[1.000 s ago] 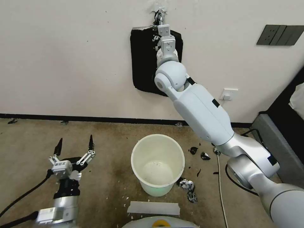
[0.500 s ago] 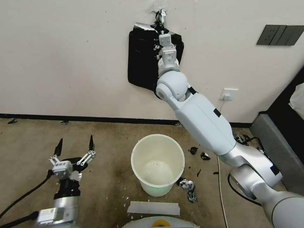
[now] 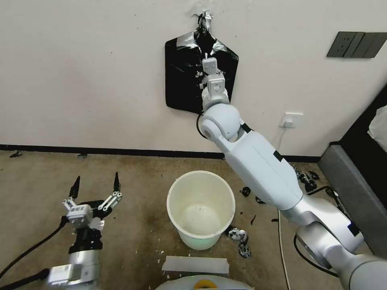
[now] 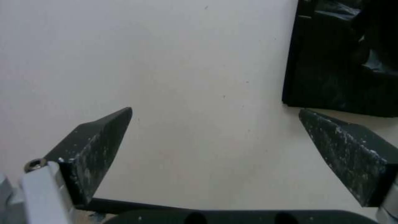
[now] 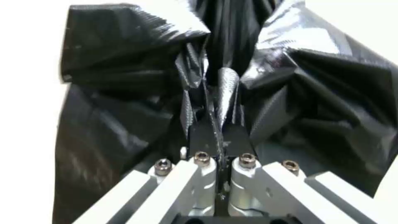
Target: Place a trash bag onto the trash bin.
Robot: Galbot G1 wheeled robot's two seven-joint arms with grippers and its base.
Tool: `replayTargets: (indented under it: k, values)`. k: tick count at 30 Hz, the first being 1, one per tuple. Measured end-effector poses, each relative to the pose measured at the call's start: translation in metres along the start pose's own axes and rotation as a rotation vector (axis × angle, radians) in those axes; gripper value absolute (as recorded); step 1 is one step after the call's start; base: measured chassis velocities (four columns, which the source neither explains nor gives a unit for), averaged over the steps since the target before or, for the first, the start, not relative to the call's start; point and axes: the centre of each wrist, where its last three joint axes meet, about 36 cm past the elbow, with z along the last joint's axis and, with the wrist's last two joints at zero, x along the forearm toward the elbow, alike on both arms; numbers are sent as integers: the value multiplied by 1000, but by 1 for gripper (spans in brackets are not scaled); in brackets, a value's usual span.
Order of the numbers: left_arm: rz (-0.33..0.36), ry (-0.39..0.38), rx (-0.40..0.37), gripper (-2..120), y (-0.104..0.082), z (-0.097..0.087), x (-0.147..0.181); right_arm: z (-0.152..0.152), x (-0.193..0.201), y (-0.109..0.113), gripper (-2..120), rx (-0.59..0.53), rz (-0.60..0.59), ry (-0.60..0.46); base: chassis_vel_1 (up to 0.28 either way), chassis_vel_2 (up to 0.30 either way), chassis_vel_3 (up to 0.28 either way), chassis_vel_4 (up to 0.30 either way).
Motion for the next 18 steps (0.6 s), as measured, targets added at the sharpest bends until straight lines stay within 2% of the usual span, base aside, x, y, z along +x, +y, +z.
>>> replayTargets:
  k: [18]
  values:
    - [28, -7, 0, 100, -7, -2, -3, 55, 50, 8, 0, 0, -41, 103, 0, 0, 0, 0]
